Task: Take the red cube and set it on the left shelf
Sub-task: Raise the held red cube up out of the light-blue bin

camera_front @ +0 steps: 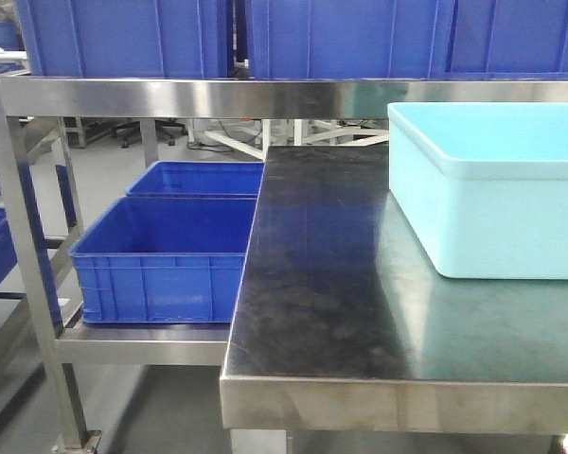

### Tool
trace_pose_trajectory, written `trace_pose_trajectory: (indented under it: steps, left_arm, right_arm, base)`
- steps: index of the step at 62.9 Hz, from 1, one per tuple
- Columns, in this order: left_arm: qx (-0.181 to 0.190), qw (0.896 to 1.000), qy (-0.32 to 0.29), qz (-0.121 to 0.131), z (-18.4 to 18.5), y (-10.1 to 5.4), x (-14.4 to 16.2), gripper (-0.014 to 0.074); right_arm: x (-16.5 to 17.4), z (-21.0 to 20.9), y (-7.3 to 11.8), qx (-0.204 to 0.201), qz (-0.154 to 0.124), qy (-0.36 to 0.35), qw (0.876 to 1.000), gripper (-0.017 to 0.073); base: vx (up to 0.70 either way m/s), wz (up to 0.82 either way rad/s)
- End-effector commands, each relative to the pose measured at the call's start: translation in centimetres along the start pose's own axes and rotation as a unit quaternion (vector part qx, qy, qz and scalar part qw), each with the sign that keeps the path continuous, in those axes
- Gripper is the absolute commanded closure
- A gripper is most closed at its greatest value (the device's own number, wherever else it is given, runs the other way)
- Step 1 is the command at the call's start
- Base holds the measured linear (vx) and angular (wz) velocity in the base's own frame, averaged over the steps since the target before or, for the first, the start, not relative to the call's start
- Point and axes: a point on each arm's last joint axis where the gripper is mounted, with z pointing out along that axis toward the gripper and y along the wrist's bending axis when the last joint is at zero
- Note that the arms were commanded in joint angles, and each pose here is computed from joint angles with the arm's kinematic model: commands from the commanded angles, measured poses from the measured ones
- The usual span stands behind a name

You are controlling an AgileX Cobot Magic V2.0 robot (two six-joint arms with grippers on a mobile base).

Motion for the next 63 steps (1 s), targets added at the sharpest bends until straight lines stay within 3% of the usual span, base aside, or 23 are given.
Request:
trace_pose_trajectory:
  steps: [1,63]
  left_arm:
    - [-0.005,1.000,-0.028,-0.004,0.12,0.01,0.02,0.0492]
    - [-0.005,1.000,-0.028,-0.004,0.12,0.01,0.02,0.0492]
  right_arm:
    - [-1.61,-0.56,0.07,-0.001,-0.004,-0.057,0.998,0.0530]
    - [-1.61,-0.56,0.07,-0.001,-0.004,-0.057,0.998,0.0530]
  base:
    - [0.00,0.00]
    - [-0.02,0.04]
